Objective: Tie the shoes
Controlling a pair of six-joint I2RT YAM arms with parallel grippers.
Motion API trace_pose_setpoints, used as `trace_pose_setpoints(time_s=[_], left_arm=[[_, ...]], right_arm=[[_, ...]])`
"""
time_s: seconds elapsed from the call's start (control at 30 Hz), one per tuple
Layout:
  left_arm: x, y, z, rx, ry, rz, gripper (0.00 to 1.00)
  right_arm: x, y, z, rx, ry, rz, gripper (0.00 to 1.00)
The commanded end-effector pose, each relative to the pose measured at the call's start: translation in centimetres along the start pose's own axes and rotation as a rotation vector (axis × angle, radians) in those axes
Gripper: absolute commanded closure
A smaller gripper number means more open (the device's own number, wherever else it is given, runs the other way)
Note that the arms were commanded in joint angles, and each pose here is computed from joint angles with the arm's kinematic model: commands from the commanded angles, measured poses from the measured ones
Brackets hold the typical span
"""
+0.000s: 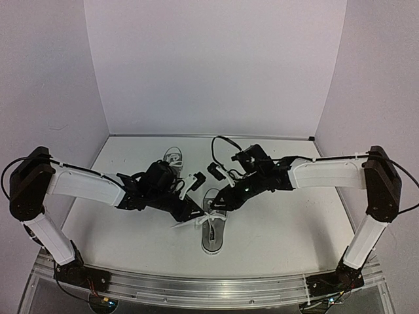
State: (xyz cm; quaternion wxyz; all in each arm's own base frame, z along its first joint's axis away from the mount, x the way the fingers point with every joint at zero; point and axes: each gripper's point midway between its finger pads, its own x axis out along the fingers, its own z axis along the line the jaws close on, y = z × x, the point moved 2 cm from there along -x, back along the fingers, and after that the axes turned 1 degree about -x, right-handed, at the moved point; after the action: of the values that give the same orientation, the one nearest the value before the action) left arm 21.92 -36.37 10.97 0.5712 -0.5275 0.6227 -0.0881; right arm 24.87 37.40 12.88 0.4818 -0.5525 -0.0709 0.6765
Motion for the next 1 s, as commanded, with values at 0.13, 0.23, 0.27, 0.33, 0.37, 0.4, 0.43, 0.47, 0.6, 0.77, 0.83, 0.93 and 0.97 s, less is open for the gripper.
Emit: trace_pose_setpoints(time_s=[0.13,0.23,0.27,0.33,0.37,0.4,0.43,0.47,0.6,0.77,0.83,0.93,0.97], left_arm=[[-4.1,-1.0,-0.8,-0.052,0.044,-0.148,0.54],[-4.1,0.2,-0.9,-0.075,0.072,-0.148,0.54],[-3.9,0.7,-0.9,-0.082,0.087,-0.149,0.54],[-3.5,2.1,-0.8,-0.091,0.104,-0.138,0.57],[-3.3,2.4,-0.7,-0.090,0.105,-0.143,0.61],[-3.2,2.8,-0.6,-0.090,0.106,-0.144,0.63],[-3.1,3.0,-0.6,-0.085,0.113,-0.151,0.64],[-3.0,3.2,-0.8,-0.079,0.127,-0.155,0.64],[-1.6,3.9,-1.2,-0.047,0.165,-0.153,0.63],[0.0,4.1,-1.0,-0.018,0.179,-0.192,0.65],[0.3,3.8,-1.0,-0.002,0.190,-0.217,0.66],[0.6,3.4,-1.2,0.011,0.208,-0.243,0.69],[0.7,3.2,-1.3,0.014,0.215,-0.248,0.70]], right_arm=[[0.5,-1.9,1.2,-0.069,-0.045,-0.017,0.61],[0.8,-1.7,1.2,-0.065,-0.043,-0.002,0.60],[0.8,-1.6,1.1,-0.063,-0.041,0.000,0.60],[0.6,-1.6,1.1,-0.063,-0.036,-0.002,0.61],[0.5,-1.6,1.2,-0.065,-0.035,-0.005,0.61],[0.3,-1.7,1.3,-0.067,-0.034,-0.008,0.61],[0.2,-1.7,1.3,-0.067,-0.035,-0.011,0.61],[0.1,-1.7,1.4,-0.065,-0.035,-0.012,0.61],[-0.3,-1.5,1.2,-0.055,-0.021,-0.014,0.61],[-0.7,-1.2,0.9,-0.043,-0.008,-0.015,0.61],[-1.0,-1.2,0.7,-0.040,-0.004,-0.021,0.61],[-1.3,-1.1,0.5,-0.035,0.001,-0.024,0.61],[-1.3,-1.1,0.4,-0.033,0.004,-0.024,0.61]])
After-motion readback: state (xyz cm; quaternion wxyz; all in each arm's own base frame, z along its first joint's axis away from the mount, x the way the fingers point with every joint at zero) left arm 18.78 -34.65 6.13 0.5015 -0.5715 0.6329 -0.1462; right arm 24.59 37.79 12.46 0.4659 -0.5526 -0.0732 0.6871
